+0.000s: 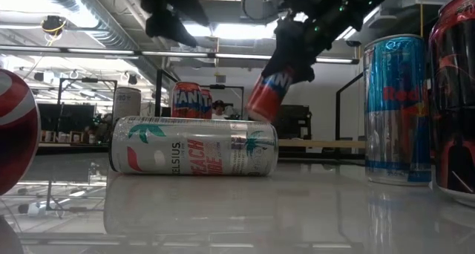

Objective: Place canned beverage on shelf
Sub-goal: Put the red soda can on the shelf

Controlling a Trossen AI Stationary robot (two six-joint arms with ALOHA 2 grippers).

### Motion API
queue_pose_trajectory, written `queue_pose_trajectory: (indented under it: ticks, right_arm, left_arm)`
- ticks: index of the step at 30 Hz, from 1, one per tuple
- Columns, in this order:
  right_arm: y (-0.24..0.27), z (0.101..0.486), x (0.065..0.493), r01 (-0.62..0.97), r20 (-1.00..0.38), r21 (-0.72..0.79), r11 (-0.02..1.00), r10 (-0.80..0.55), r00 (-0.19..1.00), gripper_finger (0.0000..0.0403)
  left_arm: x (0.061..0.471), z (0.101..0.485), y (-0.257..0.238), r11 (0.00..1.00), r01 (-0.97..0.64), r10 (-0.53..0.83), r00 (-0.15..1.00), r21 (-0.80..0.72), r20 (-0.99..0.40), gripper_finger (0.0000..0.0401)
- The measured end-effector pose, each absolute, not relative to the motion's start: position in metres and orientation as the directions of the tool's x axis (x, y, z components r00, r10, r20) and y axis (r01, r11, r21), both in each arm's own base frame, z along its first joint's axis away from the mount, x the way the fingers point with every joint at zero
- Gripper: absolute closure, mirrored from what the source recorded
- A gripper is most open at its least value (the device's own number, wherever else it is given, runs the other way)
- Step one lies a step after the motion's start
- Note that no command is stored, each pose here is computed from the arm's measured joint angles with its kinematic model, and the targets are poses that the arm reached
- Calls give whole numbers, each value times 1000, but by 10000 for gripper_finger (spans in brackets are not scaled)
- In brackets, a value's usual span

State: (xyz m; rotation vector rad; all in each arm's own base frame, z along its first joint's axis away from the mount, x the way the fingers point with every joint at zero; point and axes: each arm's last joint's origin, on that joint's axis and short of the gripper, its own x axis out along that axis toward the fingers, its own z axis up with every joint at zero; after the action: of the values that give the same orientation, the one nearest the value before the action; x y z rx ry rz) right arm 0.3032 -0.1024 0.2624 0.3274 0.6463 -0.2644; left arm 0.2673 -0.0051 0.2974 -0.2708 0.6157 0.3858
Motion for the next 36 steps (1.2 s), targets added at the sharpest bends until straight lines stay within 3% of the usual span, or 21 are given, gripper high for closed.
queue_pose_trajectory:
  ticks: [16,36]
  right_arm:
    - [-104,244,300,418,-743,118,901,-200,639,109]
    - [-102,253,296,425,-786,107,899,-185,590,109]
  left_arm:
    - [297,256,-7,895,-442,274,658,-65,-701,78]
    - [301,255,-7,895,-441,273,671,-74,-689,78]
